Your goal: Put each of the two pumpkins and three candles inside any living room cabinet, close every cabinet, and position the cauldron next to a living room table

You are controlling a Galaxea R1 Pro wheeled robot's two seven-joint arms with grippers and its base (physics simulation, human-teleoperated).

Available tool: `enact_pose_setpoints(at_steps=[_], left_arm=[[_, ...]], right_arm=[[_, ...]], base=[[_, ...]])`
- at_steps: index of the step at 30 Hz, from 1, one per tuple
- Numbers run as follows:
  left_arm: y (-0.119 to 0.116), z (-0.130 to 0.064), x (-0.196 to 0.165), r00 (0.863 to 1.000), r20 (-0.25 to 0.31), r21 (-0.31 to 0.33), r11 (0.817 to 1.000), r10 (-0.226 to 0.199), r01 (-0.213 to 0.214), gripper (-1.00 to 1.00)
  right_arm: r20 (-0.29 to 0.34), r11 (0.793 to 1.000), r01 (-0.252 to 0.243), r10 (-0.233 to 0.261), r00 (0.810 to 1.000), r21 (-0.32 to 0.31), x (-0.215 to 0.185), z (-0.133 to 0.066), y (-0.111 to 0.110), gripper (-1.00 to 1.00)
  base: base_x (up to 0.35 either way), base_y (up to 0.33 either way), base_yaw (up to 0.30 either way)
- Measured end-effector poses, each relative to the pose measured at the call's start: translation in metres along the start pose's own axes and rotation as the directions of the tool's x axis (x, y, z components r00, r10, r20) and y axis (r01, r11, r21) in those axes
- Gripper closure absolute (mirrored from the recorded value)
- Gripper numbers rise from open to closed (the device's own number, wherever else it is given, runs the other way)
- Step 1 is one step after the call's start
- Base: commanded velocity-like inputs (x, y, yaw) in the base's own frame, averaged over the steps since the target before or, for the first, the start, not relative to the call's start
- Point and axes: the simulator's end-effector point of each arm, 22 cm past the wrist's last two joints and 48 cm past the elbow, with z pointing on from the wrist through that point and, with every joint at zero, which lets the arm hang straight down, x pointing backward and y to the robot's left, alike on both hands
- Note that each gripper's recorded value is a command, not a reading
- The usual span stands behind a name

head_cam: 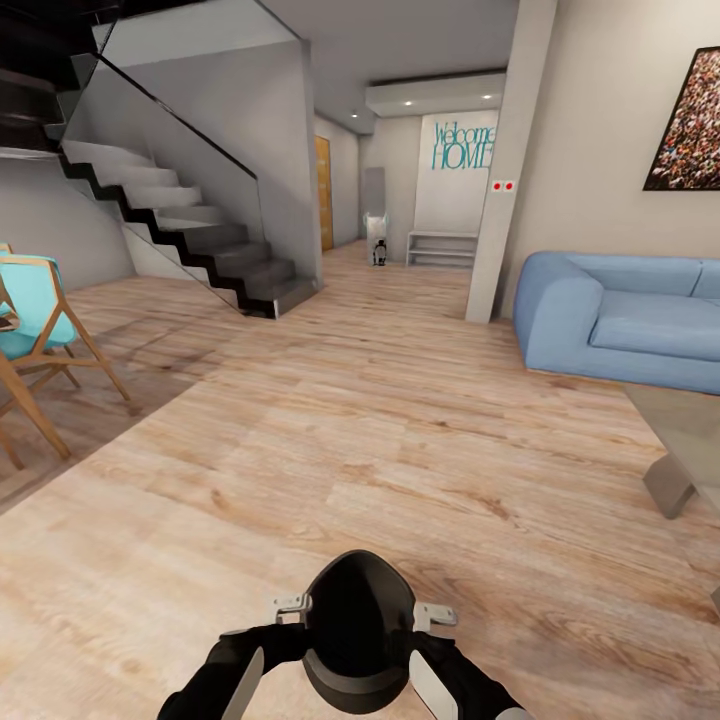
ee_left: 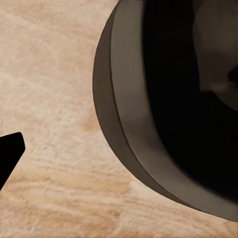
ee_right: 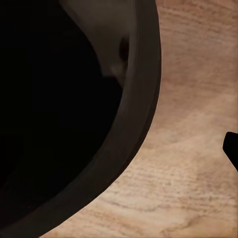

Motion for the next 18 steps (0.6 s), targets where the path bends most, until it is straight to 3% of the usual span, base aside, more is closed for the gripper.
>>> enact_pose_setpoints(at_steps=[6, 18], left_arm=[[-0.001, 0.0, 0.0, 1.0, 0.001, 0.002, 1.0, -0.001, 0.001, -1.0], [0.003, 0.009, 0.009, 1.0, -0.009, -0.001, 1.0, -0.004, 0.004, -1.0]], right_arm=[[0.0, 1.0, 0.0, 0.0, 1.0, 0.0, 0.0, 0.0, 0.0, -1.0], [-0.002, 1.0, -0.001, 0.001, 1.0, -0.005, 0.002, 0.009, 0.002, -1.0]], base=[[0.15, 0.0, 0.0], [0.012, 0.0, 0.0]])
